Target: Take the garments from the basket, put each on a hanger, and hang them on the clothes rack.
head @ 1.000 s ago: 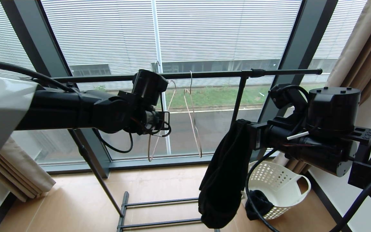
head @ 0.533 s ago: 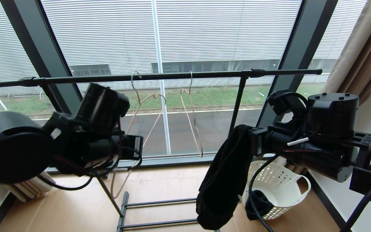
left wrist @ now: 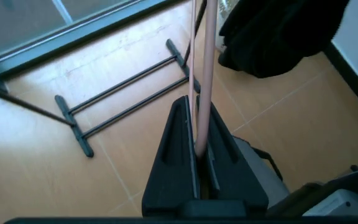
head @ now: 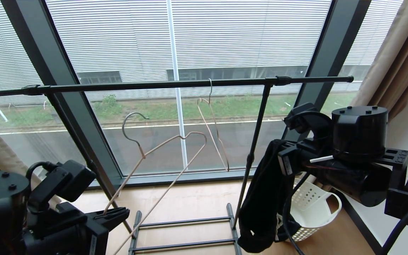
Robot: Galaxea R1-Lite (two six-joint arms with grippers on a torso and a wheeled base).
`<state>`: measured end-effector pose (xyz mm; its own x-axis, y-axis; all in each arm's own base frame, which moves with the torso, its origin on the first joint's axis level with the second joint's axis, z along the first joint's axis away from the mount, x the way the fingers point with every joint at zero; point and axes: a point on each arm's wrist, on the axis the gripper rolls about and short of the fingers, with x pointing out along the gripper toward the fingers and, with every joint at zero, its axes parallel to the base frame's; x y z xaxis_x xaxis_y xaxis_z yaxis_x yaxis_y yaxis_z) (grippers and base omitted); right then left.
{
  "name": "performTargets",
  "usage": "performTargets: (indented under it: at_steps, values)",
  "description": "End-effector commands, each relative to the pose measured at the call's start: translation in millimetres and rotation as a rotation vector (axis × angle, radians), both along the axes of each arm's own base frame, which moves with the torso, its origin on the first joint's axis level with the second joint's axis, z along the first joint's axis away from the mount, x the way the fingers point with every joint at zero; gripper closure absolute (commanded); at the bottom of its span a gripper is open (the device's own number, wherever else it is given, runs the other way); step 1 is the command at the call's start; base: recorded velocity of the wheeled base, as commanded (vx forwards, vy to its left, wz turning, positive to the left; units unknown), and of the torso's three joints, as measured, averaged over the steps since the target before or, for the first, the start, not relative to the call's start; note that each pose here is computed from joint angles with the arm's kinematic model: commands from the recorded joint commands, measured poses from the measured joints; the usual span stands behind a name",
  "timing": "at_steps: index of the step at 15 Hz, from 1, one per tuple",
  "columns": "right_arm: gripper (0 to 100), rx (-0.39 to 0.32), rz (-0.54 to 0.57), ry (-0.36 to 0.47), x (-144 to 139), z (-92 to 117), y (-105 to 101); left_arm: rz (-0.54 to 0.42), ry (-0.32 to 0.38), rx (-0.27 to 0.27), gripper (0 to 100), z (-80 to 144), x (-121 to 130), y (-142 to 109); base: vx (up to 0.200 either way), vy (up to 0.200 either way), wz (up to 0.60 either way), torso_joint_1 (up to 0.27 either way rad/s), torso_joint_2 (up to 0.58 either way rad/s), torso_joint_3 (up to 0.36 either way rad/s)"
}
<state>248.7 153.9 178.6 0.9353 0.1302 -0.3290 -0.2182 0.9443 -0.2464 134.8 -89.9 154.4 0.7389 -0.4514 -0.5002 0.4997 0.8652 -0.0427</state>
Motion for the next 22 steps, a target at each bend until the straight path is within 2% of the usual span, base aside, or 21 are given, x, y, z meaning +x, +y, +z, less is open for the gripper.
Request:
performTargets:
  at_steps: [1, 3, 5, 7, 8, 10, 12, 19, 22]
  values:
    - [100, -0.025, -0.019, -0.014, 1.3, 2.1, 0.7, -0.081, -0.035, -0.013, 100, -12.6, -15.3, 8.7, 0.0, 0.0, 0.0, 0.0, 0.0, 0.0]
    - [100, -0.06, -0.045, -0.018, 1.5, 0.5, 0.0, -0.115, -0.075, -0.051, 100, -12.6, -16.5, 8.6, 0.0, 0.0, 0.0, 0.0, 0.0, 0.0]
    - [100, -0.058, -0.05, -0.023, 5.3, 1.8, 1.4, -0.148, -0.072, -0.064, 100, -13.5, -16.6, 7.0, 0.0, 0.0, 0.0, 0.0, 0.0, 0.0]
    - [100, -0.069, -0.1, -0.036, 15.7, 2.9, 2.8, -0.222, -0.053, -0.088, 100, -14.3, -17.8, 5.3, 0.0, 0.0, 0.0, 0.0, 0.0, 0.0]
    - [100, -0.075, -0.109, -0.041, 18.5, 3.3, 3.9, -0.241, -0.056, -0.081, 100, -14.9, -18.2, 4.9, 0.0, 0.0, 0.0, 0.0, 0.0, 0.0]
    - [100, -0.075, -0.11, -0.051, 23.8, 5.9, 6.6, -0.299, -0.066, -0.005, 100, -23.6, -19.7, 2.7, 0.0, 0.0, 0.0, 0.0, 0.0, 0.0]
    - [100, -0.081, -0.107, -0.049, 27.4, 4.2, 9.5, -0.333, -0.058, 0.011, 100, -27.7, -18.7, -3.0, 0.0, 0.0, 0.0, 0.0, 0.0, 0.0]
    - [100, -0.102, -0.113, -0.065, 28.2, 7.5, 14.1, -0.403, -0.046, 0.022, 100, -34.3, -8.8, -24.9, 0.0, 0.0, 0.0, 0.0, 0.0, 0.0]
    - [100, -0.109, -0.067, -0.065, 14.5, 9.2, 26.6, -0.401, -0.061, 0.014, 100, -40.5, 2.7, -35.2, 0.0, 0.0, 0.0, 0.0, 0.0, 0.0]
